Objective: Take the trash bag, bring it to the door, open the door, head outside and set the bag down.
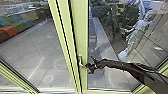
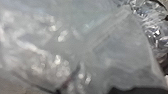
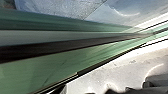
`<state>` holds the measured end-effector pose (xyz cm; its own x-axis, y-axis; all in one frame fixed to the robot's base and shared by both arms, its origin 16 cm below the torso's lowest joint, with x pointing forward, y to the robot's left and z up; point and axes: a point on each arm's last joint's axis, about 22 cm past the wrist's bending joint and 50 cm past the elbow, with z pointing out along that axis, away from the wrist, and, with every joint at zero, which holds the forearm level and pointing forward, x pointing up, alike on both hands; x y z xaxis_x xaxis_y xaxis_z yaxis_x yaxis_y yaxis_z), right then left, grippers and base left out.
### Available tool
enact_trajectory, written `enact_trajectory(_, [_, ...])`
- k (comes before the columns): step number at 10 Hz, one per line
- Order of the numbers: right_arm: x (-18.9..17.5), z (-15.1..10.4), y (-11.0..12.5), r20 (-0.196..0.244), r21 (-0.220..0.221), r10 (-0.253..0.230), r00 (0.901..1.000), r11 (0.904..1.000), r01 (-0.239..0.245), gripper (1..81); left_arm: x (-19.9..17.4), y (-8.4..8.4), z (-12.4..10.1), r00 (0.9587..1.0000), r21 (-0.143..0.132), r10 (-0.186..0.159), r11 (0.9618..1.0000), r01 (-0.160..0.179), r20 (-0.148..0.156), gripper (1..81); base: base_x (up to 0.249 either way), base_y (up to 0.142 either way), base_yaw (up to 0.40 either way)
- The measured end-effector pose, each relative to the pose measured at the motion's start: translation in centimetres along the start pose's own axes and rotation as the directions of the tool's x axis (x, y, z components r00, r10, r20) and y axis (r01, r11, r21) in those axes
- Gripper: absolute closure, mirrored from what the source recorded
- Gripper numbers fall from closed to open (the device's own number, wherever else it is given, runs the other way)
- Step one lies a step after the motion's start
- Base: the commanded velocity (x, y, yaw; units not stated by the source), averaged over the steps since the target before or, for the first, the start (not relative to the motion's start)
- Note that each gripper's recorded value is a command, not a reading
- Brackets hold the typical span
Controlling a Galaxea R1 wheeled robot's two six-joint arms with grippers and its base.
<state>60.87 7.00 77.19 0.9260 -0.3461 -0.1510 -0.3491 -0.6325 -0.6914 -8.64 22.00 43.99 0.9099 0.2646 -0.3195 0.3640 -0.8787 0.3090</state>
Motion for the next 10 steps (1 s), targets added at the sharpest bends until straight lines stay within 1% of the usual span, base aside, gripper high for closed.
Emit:
enact_trajectory(2, [0.3,-0.4,0.2,-0.002,0.01,0.002,1.0,0.9999,-0.002,1.0,-0.2,0.0,0.0,1.0,0.0,-0.001,1.0,0.001,0.004,81.1,0.0,0.0,0.0])
enact_trajectory(5, [0.2,-1.2,0.3,0.006,0.029,-0.008,0.9999,0.9995,0.008,1.0,-0.2,0.0,0.0,1.0,0.0,-0.001,1.0,0.001,0.004,81.1,0.0,0.0,0.0])
enact_trajectory(8, [0.3,-1.4,0.3,0.007,0.029,-0.012,0.9999,0.9995,0.011,1.0,-0.3,0.0,0.0,1.0,0.0,-0.001,1.0,0.001,0.005,81.1,0.0,0.0,0.0])
enact_trajectory(9, [0.6,-1.8,1.3,0.01,-0.001,-0.017,0.9998,0.9999,0.017,1.0,-0.2,0.0,0.0,1.0,0.0,-0.001,1.0,0.001,0.005,81.1,0.0,0.0,0.0])
enact_trajectory(10, [0.9,-1.9,1.5,0.004,0.009,-0.003,1.0,1.0,0.003,1.0,-0.2,-0.1,0.0,1.0,0.001,-0.001,1.0,0.001,0.005,81.1,0.0,0.0,0.0])
